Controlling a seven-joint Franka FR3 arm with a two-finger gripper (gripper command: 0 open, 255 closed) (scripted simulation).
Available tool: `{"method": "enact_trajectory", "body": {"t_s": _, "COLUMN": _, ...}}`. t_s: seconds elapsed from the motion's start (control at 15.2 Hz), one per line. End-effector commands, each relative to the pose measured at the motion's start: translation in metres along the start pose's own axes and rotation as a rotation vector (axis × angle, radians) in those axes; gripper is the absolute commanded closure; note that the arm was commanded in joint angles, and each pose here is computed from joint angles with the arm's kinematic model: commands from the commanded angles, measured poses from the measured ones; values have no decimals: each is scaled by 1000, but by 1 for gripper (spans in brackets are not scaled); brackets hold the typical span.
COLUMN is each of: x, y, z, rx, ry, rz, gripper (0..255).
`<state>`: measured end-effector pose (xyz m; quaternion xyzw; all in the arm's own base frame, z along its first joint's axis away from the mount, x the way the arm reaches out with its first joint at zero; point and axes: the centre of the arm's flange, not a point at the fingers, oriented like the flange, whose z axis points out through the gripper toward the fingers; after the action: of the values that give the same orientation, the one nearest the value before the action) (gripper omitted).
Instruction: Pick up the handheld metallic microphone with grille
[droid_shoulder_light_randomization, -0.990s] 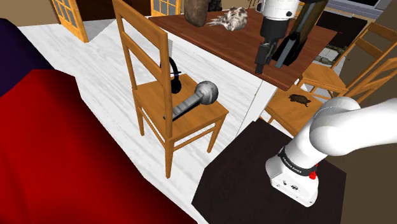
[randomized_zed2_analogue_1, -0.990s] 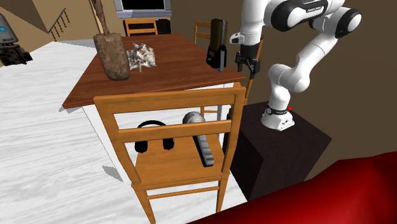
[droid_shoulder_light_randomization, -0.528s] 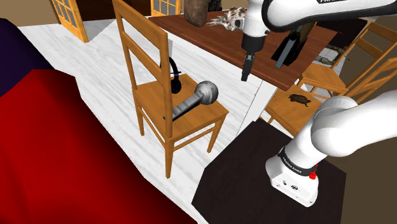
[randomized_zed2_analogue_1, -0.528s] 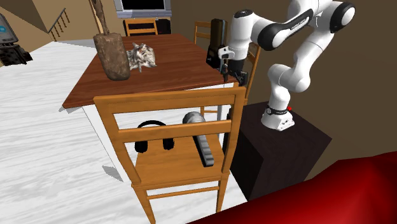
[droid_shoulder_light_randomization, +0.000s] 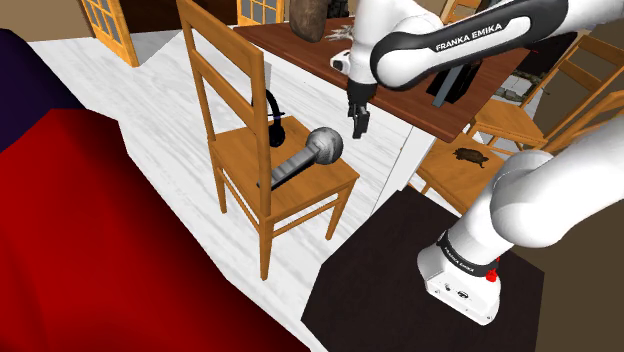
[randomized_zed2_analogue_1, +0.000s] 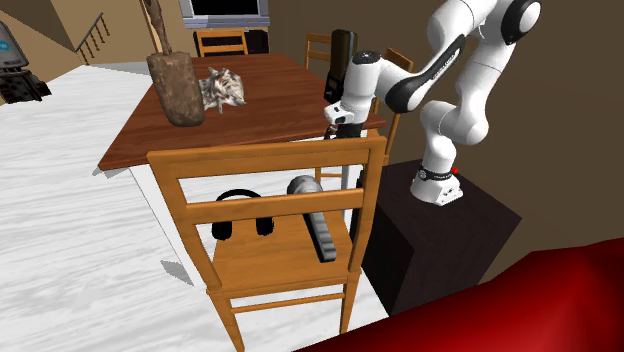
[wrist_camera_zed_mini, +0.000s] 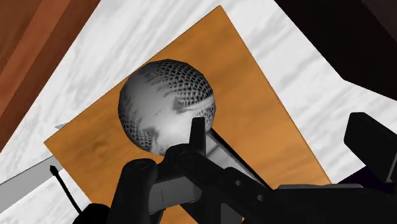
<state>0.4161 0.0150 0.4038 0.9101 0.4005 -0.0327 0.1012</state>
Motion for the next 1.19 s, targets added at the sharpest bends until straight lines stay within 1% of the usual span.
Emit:
{"method": "enact_trajectory", "body": {"t_s": 0.0, "x": 16, "y": 2, "z": 16, "rx": -28, "ry": 15, "rz": -96, "gripper": 0}}
{"method": "enact_trajectory", "body": {"t_s": 0.4, "x": 69, "y": 8, "z": 65, "rx": -105, "ry": 48, "rz": -370, "gripper": 0}}
{"method": "enact_trajectory", "body": {"t_s": 0.79, "x": 124, "y": 2, "z": 112, "rx": -182, "ry": 80, "rz": -644, "gripper": 0}}
{"method": "enact_trajectory", "body": {"t_s": 1.12, "x": 129, "y": -1, "z": 134, "rx": -185, "ry": 82, "rz": -653, "gripper": 0}}
